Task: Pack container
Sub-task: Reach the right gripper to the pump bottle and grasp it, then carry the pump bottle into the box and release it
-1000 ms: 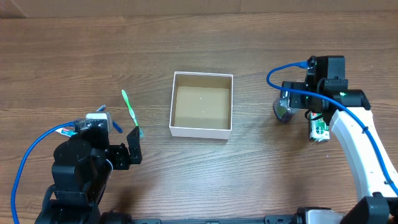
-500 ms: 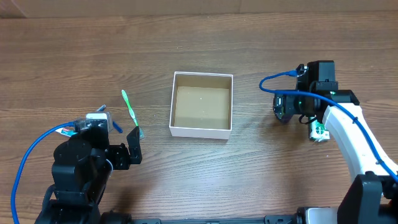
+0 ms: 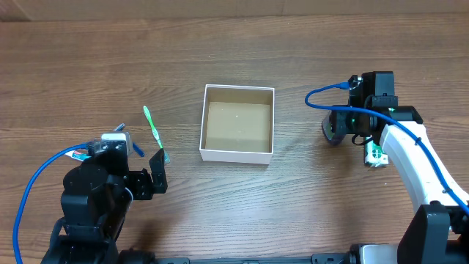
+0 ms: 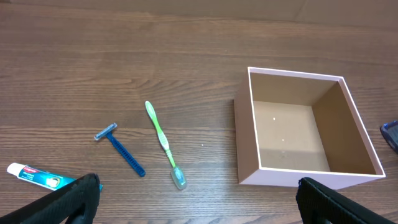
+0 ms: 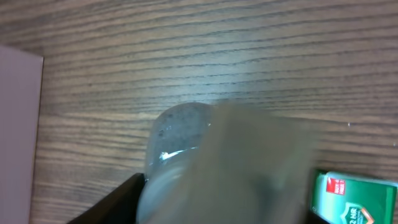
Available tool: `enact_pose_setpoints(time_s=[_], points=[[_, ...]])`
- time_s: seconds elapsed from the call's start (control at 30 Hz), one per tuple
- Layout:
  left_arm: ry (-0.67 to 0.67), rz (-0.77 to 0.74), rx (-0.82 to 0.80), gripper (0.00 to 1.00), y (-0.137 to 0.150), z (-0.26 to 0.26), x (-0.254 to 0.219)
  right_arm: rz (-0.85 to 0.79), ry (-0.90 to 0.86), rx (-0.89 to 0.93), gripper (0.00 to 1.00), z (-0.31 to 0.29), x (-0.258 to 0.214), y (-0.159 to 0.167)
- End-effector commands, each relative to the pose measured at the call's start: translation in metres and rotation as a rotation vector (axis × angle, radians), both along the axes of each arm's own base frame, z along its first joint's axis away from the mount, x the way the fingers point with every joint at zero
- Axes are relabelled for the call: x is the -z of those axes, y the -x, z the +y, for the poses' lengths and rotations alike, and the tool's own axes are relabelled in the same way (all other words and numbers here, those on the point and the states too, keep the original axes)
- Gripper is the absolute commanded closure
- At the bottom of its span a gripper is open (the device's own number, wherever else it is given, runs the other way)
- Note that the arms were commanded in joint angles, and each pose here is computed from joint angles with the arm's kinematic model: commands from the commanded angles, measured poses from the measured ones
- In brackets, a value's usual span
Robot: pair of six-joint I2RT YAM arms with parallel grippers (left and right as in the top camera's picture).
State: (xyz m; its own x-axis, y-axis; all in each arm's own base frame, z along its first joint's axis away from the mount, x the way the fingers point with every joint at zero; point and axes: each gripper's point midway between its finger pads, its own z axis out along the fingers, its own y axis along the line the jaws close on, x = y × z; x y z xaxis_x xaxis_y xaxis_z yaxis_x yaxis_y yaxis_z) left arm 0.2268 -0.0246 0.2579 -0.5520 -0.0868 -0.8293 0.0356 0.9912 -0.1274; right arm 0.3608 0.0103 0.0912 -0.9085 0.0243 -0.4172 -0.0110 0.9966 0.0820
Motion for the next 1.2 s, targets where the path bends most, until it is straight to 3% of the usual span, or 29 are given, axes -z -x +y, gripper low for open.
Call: enact_pose_setpoints(time_s=[0.0,0.23,0.27,0.33,0.47,0.53,0.67,0.73,0.83,0.93,1.17], points=[[-0.002,-0.030,-0.013,0.00,-0.002,0.003,-0.012,-0.007,-0.004,-0.006,0.50,0.002,0.000,-0.002],[-0.002,-0.030,-0.013,0.00,-0.002,0.003,-0.012,-0.010,0.003,-0.003,0.65,0.000,0.000,-0.002],[-0.002,-0.030,-0.013,0.00,-0.002,0.003,-0.012,-0.010,0.002,-0.002,0.72,0.001,0.000,-0.002],[-0.002,-0.030,-0.013,0.00,-0.002,0.003,-0.012,-0.014,0.003,-0.002,0.96,0.000,-0.001,-0.003],[-0.002,-0.030,-0.013,0.00,-0.002,0.003,-0.012,-0.067,0.000,-0.017,0.96,0.009,-0.038,-0.003],[-0.002,-0.030,-0.013,0.00,-0.002,0.003,-0.012,-0.153,-0.010,0.062,0.96,0.012,-0.084,-0.001],[-0.002,-0.030,-0.013,0.00,-0.002,0.003,-0.012,-0.321,-0.021,0.024,0.96,0.046,-0.179,0.018],[-0.002,-0.030,-0.013,0.00,-0.002,0.003,-0.012,-0.394,-0.032,-0.029,0.96,0.082,-0.223,0.031],[-0.002,-0.028,-0.013,0.00,-0.001,0.003,-0.012,-0.487,-0.094,-0.106,0.96,0.143,-0.250,0.038],[-0.003,-0.026,-0.013,0.00,-0.001,0.003,-0.011,-0.502,-0.139,-0.132,0.96,0.197,-0.239,0.027],[-0.003,-0.022,-0.013,0.00,-0.001,0.003,-0.011,-0.343,-0.100,-0.116,0.96,0.269,-0.120,-0.031]])
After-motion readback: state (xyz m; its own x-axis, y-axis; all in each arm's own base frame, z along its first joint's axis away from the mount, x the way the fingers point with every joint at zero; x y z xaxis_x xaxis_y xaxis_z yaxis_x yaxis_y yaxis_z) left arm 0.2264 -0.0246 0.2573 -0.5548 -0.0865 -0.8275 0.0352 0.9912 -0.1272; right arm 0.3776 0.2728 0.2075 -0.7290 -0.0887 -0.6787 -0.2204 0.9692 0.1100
